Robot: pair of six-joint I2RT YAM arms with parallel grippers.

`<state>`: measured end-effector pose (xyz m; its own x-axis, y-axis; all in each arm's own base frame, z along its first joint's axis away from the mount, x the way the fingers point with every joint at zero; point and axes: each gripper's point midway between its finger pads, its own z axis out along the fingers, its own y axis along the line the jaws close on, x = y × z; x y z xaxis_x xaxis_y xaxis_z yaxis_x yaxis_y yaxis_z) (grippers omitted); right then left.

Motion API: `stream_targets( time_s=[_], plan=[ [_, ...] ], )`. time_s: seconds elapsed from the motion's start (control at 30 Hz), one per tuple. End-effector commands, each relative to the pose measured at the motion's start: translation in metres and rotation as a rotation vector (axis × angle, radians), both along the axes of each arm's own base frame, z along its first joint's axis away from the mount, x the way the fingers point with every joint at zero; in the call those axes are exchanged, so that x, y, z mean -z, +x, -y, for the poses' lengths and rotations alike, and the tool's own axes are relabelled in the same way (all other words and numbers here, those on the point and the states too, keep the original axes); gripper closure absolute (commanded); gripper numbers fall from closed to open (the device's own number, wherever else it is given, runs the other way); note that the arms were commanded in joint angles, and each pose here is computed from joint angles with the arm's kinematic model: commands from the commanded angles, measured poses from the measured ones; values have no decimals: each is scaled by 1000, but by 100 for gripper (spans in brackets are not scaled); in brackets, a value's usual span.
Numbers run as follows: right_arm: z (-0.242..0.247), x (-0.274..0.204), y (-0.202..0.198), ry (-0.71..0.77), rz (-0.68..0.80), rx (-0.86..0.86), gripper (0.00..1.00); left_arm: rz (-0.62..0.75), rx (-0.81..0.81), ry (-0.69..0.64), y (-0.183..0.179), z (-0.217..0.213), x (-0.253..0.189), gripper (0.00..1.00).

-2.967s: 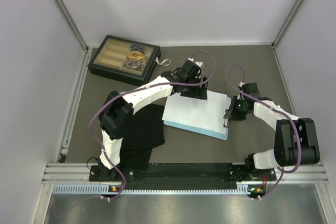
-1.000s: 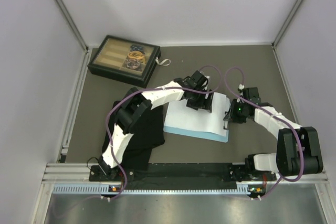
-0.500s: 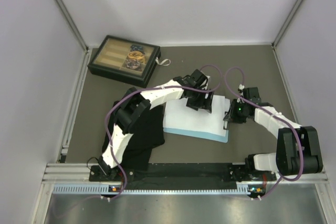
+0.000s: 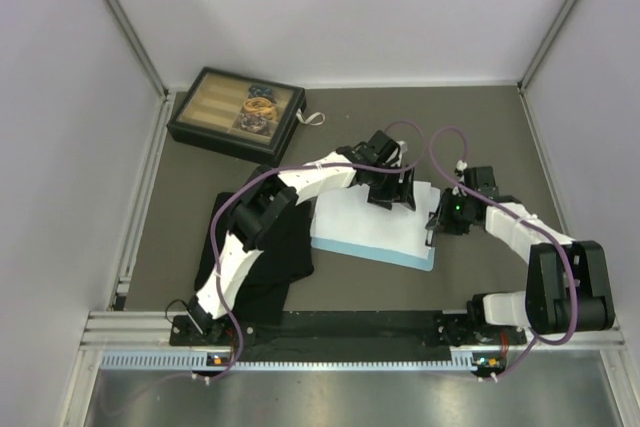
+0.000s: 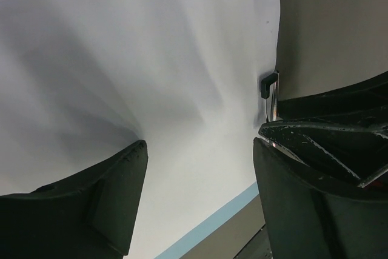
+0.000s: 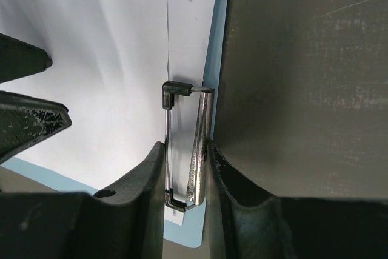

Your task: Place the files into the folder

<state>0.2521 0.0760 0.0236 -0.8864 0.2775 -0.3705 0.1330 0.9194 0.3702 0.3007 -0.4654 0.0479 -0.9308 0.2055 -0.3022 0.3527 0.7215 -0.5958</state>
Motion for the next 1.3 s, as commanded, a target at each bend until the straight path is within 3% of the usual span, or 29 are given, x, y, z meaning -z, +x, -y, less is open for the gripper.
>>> stream_targets(
  time_s=[0.0,0.97,1.27],
  plan=[
    [-6,-15,12,53,65,-3,100,-33,-36,40,9,-5,35,25],
    [-11,-26,16,198,189,75,100,-98,-47,209,-2,-41,86,25],
    [-10,-22,21,170,147,44,100,-97,-5,164,-17,-22,72,25]
  ],
)
